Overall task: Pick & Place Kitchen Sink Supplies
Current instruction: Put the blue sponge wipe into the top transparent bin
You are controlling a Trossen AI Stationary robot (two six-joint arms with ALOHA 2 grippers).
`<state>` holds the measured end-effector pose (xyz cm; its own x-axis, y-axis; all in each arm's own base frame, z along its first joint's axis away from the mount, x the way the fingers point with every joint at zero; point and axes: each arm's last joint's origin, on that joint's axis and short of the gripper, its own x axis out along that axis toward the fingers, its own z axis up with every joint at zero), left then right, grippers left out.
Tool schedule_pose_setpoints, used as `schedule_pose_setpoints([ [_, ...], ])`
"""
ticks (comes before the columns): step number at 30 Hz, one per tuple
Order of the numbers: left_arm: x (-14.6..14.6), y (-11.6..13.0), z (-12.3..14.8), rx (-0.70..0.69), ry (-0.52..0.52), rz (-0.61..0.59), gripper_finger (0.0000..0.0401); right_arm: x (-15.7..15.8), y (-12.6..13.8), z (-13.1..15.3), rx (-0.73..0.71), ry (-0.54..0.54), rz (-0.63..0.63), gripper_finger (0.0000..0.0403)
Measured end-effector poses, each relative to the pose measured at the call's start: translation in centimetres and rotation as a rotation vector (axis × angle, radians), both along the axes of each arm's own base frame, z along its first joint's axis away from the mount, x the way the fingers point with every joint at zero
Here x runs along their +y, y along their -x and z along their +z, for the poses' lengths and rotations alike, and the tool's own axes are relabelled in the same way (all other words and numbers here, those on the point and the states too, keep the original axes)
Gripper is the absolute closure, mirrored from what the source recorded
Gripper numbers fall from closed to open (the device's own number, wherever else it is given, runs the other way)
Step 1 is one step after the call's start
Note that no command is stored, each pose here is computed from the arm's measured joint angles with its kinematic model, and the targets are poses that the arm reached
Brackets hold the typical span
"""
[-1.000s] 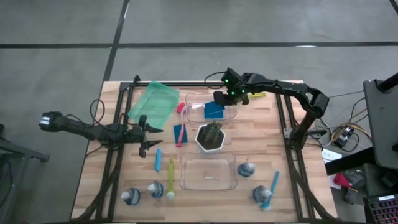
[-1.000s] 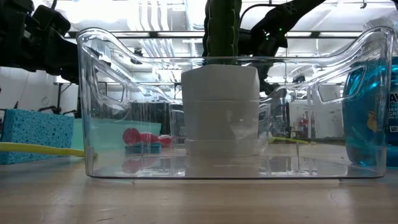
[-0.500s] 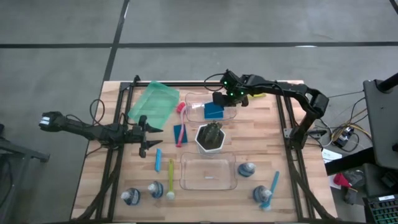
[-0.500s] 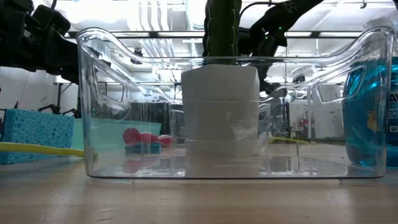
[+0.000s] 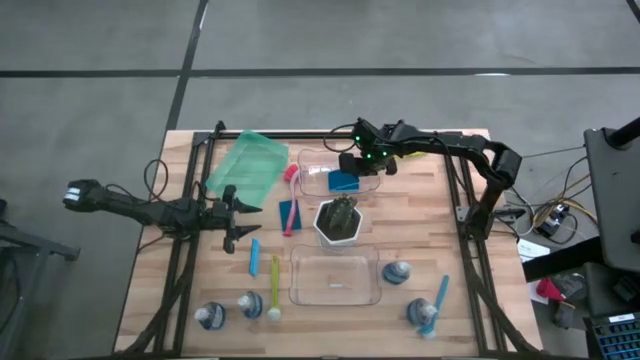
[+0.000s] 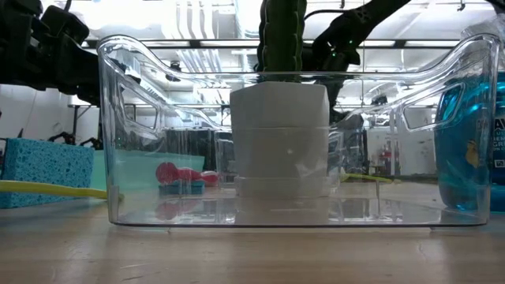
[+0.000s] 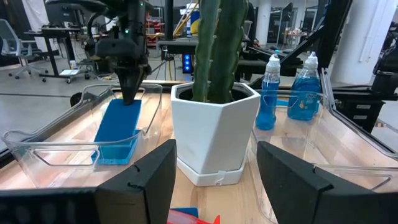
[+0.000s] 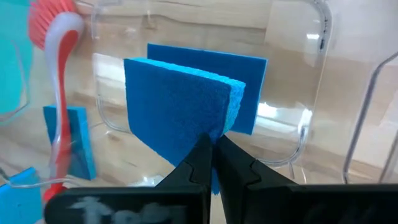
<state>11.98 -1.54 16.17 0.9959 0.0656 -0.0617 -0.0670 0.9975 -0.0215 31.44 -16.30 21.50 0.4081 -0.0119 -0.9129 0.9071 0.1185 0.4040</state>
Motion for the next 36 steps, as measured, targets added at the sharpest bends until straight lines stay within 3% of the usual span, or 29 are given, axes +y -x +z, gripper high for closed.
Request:
schedule_pose_setpoints([
  [36,0.0,0.0,0.0,0.0,0.0,0.0,0.0183,-0.7,-0.9,-2.1,0.028,0.003,-0.02,0.0394],
])
